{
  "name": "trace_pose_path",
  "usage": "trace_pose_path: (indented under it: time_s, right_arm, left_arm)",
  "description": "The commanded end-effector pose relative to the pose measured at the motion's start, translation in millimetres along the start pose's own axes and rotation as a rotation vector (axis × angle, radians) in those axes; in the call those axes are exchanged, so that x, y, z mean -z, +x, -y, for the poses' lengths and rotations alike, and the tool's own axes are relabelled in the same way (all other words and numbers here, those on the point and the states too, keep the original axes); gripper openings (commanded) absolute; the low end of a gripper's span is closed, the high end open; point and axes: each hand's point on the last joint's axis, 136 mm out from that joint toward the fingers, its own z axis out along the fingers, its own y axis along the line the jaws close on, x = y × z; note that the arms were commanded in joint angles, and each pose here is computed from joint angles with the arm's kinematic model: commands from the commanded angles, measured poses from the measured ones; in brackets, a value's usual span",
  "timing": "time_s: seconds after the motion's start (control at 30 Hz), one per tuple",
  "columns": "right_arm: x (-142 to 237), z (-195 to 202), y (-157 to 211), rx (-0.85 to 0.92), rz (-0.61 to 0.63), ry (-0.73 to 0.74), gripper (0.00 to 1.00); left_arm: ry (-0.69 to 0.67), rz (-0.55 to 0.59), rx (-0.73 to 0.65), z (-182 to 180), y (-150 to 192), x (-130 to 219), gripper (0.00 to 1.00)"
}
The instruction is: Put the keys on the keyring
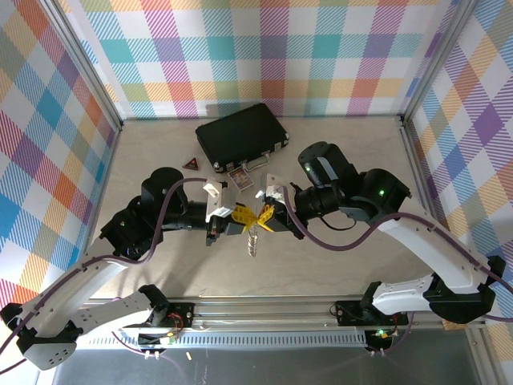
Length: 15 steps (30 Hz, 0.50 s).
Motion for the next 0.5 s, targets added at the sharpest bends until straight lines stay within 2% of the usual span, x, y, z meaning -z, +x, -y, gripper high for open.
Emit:
trace_pose_path:
  time_s: [0.0, 0.2, 0.4, 0.47]
  right_arm:
    - [5, -12, -11, 0.032, 0.061, -0.036, 0.0]
    - [11, -10, -19, 0.008, 0.097, -0.01, 0.01]
    - [29, -18, -32, 0.014, 0.226, 0.007, 0.25]
    - [33, -19, -37, 0.02, 0.258, 0.014, 0.3]
  left_arm:
    - [-0.012, 0.054, -0.029, 2, -13, 3, 0.0]
    - [-0.033, 0.162, -0.054, 5, -31, 11, 0.0]
    - [-0.006, 0.342, -0.027, 15, -63, 26, 0.0]
    - [-0.014, 0.393, -0.024, 17, -68, 31, 0.0]
